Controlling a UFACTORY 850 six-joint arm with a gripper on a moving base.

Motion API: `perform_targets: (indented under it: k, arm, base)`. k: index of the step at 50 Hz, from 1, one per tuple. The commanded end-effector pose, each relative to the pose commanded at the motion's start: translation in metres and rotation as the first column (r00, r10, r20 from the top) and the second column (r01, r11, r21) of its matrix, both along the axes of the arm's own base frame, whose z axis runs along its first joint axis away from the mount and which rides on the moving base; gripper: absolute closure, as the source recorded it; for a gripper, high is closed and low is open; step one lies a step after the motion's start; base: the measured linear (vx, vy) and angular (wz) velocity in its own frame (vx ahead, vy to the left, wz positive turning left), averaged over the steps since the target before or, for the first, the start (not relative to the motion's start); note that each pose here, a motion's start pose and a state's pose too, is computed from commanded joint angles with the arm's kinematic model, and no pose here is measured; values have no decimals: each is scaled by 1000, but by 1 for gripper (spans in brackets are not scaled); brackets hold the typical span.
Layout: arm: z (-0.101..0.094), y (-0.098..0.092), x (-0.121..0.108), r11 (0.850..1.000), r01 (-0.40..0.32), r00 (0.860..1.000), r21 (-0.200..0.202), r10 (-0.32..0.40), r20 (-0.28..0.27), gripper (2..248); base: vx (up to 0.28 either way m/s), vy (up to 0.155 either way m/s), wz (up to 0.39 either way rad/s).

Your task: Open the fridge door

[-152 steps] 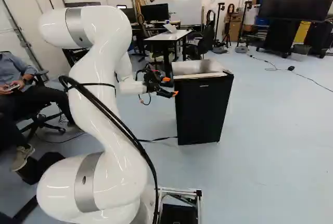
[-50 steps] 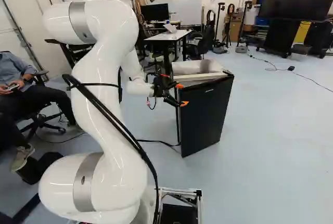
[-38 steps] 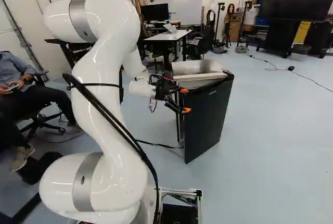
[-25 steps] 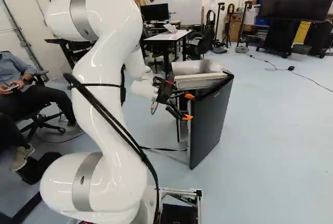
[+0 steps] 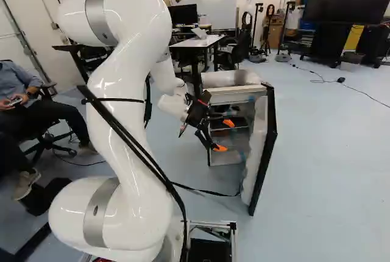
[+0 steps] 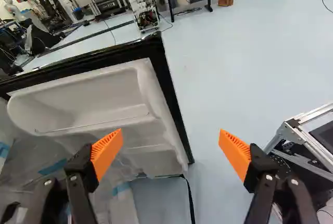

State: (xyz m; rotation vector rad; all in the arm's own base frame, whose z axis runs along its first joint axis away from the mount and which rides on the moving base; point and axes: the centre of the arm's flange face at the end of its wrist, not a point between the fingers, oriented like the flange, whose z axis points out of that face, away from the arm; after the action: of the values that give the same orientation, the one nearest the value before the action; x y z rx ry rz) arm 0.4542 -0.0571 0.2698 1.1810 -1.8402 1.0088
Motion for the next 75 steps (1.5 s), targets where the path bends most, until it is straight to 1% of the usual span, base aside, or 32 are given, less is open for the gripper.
perform_targets:
  k: [7,19,31,38,48,59,67,75]
  arm:
    - [1,-1,0,1000,3,1000,-17,-3,-5,3]
    - [5,-3,0,998,-11,1000,-62,10,-16,3]
    - [9,-5,3,992,-53,998,-111,50,-25,3]
    - [11,-6,7,988,-87,996,-129,84,-27,3]
    - [13,-11,16,981,-128,992,-145,126,-20,3]
    - [14,-22,31,974,-167,986,-155,168,-6,3]
    - [14,-35,42,969,-192,981,-153,196,8,3]
    - [13,-47,52,965,-220,974,-142,225,21,3]
  base:
    - [0,0,0]
    - [0,0,0]
    - [0,0,0]
    - [0,0,0]
    - [0,0,0]
    - [0,0,0]
    - [0,0,0]
    - [0,0,0]
